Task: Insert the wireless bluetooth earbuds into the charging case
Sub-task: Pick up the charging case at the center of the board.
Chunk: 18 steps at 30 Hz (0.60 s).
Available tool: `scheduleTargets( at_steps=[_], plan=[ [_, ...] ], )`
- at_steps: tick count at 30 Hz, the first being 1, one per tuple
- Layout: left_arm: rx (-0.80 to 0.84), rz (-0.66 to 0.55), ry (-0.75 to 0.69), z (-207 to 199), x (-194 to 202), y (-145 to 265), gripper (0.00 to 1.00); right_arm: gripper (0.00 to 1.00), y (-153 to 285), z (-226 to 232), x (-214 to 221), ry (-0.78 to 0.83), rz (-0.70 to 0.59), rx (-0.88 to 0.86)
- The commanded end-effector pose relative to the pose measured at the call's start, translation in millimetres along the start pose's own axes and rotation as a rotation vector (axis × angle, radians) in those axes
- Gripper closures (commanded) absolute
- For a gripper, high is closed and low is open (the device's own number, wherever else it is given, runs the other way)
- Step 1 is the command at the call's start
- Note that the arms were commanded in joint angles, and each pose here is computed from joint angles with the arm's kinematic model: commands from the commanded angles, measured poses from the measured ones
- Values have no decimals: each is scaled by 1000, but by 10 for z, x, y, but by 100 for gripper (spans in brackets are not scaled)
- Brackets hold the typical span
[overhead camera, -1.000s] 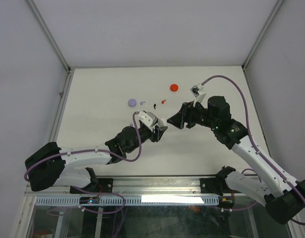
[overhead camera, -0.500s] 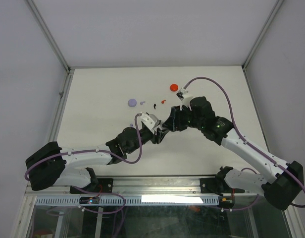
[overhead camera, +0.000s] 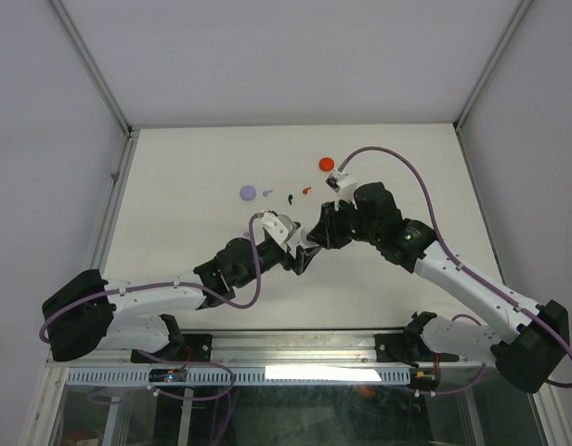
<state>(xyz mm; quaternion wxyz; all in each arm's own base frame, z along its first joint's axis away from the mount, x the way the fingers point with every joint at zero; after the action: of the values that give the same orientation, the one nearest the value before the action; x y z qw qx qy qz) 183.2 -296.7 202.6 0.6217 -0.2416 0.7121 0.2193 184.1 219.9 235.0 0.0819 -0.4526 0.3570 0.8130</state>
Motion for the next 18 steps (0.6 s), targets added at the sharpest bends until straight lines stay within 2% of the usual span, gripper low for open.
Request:
scheduleTargets(
  at_steps=[1, 5, 12, 18],
  plan=[
    [72, -69, 7, -93, -297, 111, 19, 100, 189, 119, -253, 128, -81, -53],
    [129, -50, 16, -61, -335, 252, 13, 100, 270, 122, -286, 205, -75, -80],
    [285, -8, 54, 23, -391, 454, 14, 100, 429, 183, -341, 333, -87, -171],
    [373, 11, 49, -10, -435, 466, 16, 100, 504, 239, -342, 403, -78, -234]
  ],
)
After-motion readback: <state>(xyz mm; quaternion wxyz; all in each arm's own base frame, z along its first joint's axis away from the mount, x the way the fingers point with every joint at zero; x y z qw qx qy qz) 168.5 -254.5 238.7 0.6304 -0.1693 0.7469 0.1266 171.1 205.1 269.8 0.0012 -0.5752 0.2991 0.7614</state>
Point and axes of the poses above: each gripper's point midway between its finger pads, its own y axis back along the fingers, its own z axis along the line the jaws close on, x = y × z, the point moved 6 cm from there along y, back along the fingers, and after that the axes turned 6 degrees about y, right-handed, at the moved point
